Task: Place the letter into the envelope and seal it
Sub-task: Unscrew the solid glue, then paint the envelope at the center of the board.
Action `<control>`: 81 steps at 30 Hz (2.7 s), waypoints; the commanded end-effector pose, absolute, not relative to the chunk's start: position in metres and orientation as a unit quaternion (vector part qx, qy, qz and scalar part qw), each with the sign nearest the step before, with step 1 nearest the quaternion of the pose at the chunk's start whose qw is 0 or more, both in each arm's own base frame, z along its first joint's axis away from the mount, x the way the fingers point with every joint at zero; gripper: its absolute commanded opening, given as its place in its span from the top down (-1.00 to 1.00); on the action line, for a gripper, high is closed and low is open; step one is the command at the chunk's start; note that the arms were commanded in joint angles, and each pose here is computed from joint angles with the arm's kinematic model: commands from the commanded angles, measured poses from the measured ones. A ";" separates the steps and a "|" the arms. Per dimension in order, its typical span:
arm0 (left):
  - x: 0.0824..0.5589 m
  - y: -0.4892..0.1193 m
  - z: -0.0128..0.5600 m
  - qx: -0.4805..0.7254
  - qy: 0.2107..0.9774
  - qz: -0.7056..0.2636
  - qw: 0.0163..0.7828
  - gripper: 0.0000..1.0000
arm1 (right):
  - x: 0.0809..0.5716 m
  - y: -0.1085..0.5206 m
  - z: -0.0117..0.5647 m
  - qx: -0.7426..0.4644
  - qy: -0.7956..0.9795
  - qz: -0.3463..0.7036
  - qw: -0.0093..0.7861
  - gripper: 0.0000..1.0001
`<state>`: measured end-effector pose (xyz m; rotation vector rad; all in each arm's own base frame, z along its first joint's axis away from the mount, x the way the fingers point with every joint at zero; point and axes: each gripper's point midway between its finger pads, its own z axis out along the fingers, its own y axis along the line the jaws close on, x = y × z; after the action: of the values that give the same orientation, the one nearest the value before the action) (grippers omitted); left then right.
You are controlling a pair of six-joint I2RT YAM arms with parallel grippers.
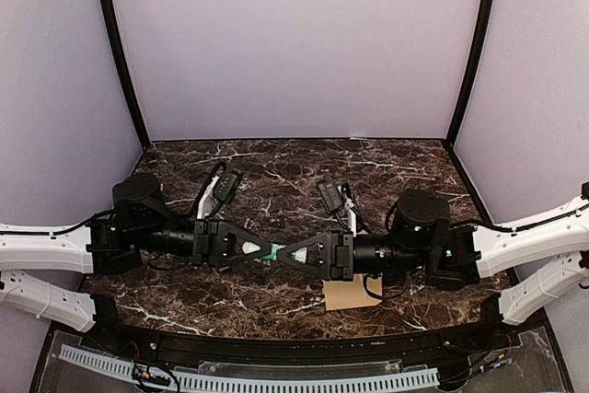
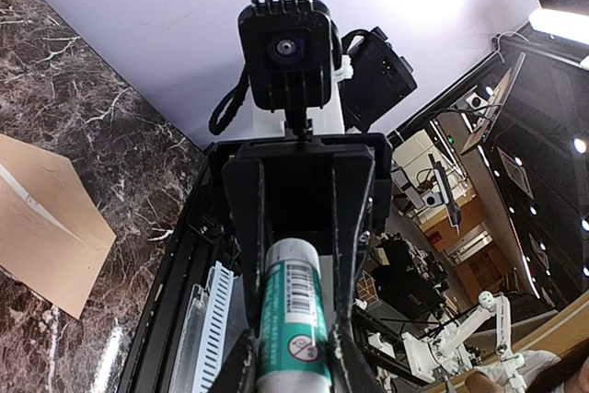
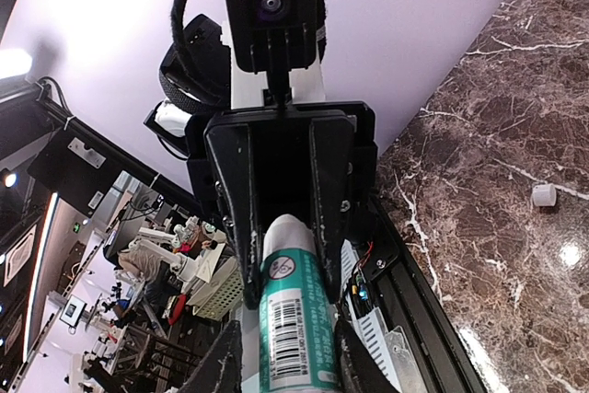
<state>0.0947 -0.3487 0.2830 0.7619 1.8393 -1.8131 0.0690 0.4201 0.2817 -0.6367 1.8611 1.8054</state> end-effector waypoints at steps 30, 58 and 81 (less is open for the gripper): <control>0.164 -0.296 0.275 0.130 0.746 -0.517 0.399 -0.94 | 0.136 0.312 0.256 -0.165 0.802 0.427 0.384 0.92; 0.169 -0.480 0.113 0.207 0.829 -0.460 0.242 0.27 | 0.161 0.244 0.127 -0.145 0.921 0.217 0.290 0.94; 0.159 -0.480 0.010 0.246 0.879 -0.357 0.197 0.92 | 0.166 0.254 0.086 -0.148 0.939 0.177 0.253 0.96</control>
<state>0.1631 -0.4858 0.0234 0.6464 2.4292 -1.0795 0.1555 0.2468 0.0773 -0.4279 2.5900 0.4792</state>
